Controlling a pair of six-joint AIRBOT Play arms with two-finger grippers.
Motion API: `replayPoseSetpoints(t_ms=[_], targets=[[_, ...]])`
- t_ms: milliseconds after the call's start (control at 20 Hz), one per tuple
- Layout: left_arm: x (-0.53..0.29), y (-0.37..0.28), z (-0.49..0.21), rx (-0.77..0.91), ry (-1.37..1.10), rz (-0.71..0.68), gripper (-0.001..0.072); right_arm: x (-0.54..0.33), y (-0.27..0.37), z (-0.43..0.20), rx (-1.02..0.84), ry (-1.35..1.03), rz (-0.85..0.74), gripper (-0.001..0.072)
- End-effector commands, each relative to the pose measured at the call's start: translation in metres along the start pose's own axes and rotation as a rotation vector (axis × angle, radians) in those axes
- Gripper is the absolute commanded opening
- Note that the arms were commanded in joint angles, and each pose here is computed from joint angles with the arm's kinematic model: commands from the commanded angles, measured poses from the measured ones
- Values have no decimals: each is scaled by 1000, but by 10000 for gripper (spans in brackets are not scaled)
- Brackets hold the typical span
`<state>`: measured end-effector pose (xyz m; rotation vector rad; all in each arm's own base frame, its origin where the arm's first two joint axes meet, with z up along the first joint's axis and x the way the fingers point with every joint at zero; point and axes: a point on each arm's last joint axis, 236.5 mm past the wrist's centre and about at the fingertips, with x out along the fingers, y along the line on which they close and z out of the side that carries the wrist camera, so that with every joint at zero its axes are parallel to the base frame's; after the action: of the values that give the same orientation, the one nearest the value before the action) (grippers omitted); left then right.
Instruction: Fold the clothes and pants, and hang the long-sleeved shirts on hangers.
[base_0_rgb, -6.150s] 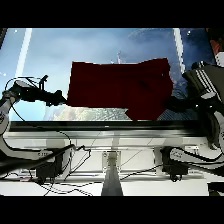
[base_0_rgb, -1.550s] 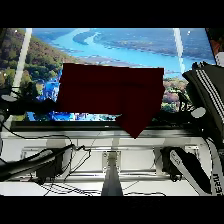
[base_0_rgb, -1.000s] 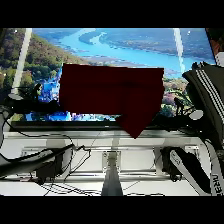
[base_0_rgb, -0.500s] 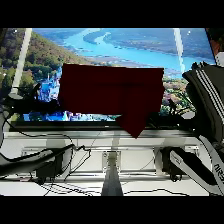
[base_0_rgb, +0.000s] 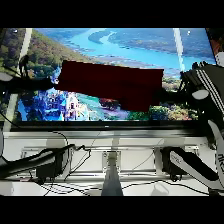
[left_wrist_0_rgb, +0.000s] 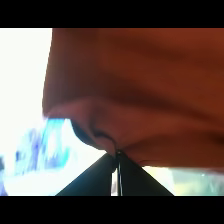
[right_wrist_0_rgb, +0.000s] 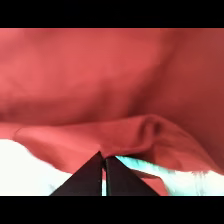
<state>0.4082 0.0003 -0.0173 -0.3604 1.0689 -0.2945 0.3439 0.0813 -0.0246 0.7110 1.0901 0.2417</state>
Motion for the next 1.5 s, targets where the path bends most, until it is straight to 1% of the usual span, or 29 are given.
replayPoseSetpoints(t_ms=[0,100,250,350,400,450,500,550,650,800,950,1050,1150,1300,1350,1400,1450], targets=[[1,-12,81,13,-248,76,12,-1,27,75,-6,-185,25,12],[17,-8,109,-31,-337,109,12,15,27,109,28,-262,2,12],[52,-5,135,-49,-392,131,12,35,15,154,138,-348,-17,12],[72,-4,149,-58,-421,138,15,47,8,179,157,-386,-26,14],[78,-3,156,-52,-448,150,22,53,5,190,158,-409,-35,87],[83,-3,161,-45,-472,163,299,56,2,197,159,-428,-42,355],[85,-4,161,-45,-477,165,695,57,-1,201,157,-437,-48,633],[85,-4,160,-34,-472,166,702,56,-3,202,143,-442,-59,694],[86,2,151,-42,-426,159,702,57,-8,197,69,-418,-101,692],[81,31,126,-108,-309,141,700,61,-17,184,-21,-353,-155,689],[69,65,96,-195,-192,117,692,63,-17,179,-30,-329,-160,688],[68,76,80,-235,-131,100,682,64,-17,177,-28,-323,-157,688],[77,79,70,-262,-97,89,682,65,-16,173,-27,-302,-154,687],[105,62,61,-300,-67,31,682,67,-16,166,-25,-273,-150,687],[114,56,60,-317,-64,14,662,68,-15,164,-25,-265,-149,687],[123,51,58,-315,-60,7,585,69,-15,162,-24,-256,-147,687],[130,45,55,-275,-49,4,566,69,-15,160,-25,-248,-146,687]])
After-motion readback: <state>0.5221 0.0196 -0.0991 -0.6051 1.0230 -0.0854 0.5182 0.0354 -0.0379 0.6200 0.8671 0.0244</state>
